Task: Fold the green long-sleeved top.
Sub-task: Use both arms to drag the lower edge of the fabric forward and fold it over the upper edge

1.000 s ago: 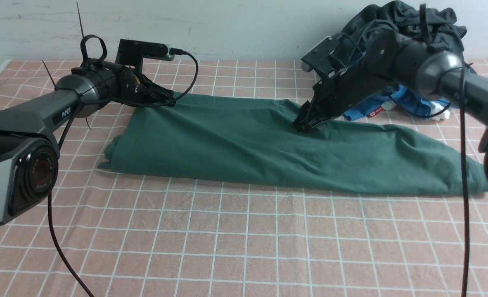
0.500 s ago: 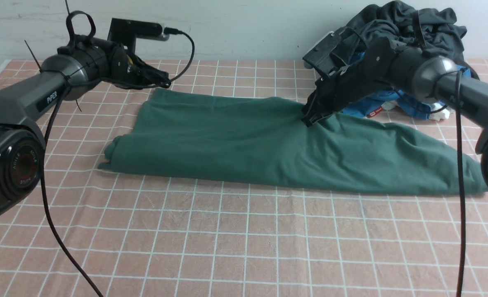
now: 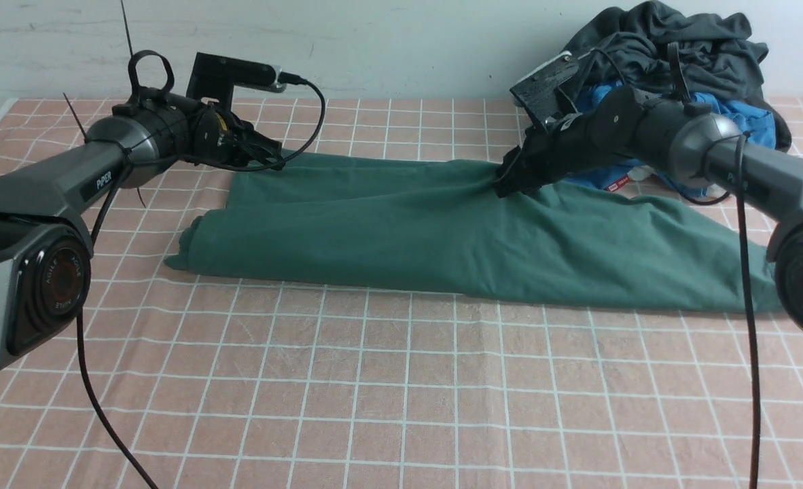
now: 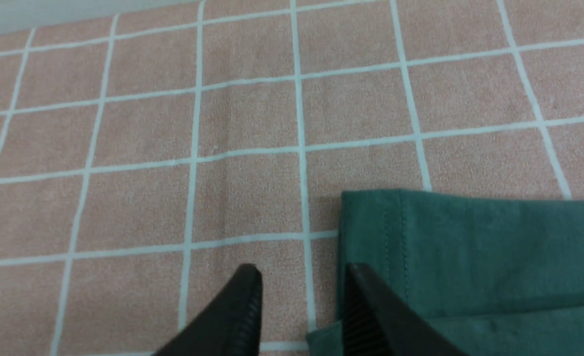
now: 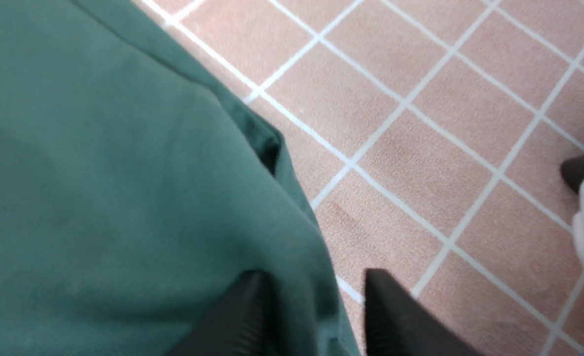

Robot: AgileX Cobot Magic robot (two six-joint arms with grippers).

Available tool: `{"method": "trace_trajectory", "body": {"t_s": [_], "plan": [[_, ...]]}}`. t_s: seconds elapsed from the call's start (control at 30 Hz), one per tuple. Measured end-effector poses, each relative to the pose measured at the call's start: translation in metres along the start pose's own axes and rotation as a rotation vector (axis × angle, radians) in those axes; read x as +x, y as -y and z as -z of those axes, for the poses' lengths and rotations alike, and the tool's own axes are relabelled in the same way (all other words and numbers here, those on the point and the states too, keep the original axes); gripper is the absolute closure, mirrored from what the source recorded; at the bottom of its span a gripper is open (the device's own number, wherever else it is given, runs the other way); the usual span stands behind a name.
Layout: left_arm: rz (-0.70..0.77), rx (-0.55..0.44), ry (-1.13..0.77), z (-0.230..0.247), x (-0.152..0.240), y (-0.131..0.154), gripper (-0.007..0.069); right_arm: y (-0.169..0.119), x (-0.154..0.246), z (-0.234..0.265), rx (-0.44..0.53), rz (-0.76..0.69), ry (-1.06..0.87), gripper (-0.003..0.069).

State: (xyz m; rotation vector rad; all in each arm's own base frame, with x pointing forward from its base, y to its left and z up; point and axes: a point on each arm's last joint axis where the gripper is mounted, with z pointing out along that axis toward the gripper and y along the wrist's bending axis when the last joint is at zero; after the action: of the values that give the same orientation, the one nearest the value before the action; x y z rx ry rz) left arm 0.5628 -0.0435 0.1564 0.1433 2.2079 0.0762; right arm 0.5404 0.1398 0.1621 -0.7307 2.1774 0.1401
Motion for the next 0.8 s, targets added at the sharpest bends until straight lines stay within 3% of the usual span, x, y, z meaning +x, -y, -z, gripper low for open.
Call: {"method": "trace_trajectory", "body": {"t_s": [0.1,0.2,0.33,0.47,0.53,0.8], "plan": [[0.002,-0.002,-0.006,0.000,0.000,-0.001,0.0284,0.001,-0.006,0.009,-0.010,-0.004,-0.004,0.0308],[0.001,-0.002,-0.010,-0.002,0.002,0.000,0.0274,0.002,-0.010,0.016,-0.016,-0.005,-0.005,0.0298],[0.008,-0.002,-0.025,-0.010,0.011,-0.001,0.0382,0.001,-0.008,0.016,-0.032,-0.006,-0.026,0.0302],[0.044,-0.005,-0.043,-0.017,0.020,-0.002,0.0566,0.000,-0.007,0.016,-0.043,-0.007,-0.040,0.0326],[0.057,-0.003,-0.041,-0.017,0.020,-0.002,0.0608,0.000,-0.007,0.017,-0.046,-0.007,-0.043,0.0334],[0.101,-0.004,0.016,-0.004,-0.013,-0.006,0.0620,0.005,-0.015,0.040,-0.049,0.039,-0.100,0.0386]]}}
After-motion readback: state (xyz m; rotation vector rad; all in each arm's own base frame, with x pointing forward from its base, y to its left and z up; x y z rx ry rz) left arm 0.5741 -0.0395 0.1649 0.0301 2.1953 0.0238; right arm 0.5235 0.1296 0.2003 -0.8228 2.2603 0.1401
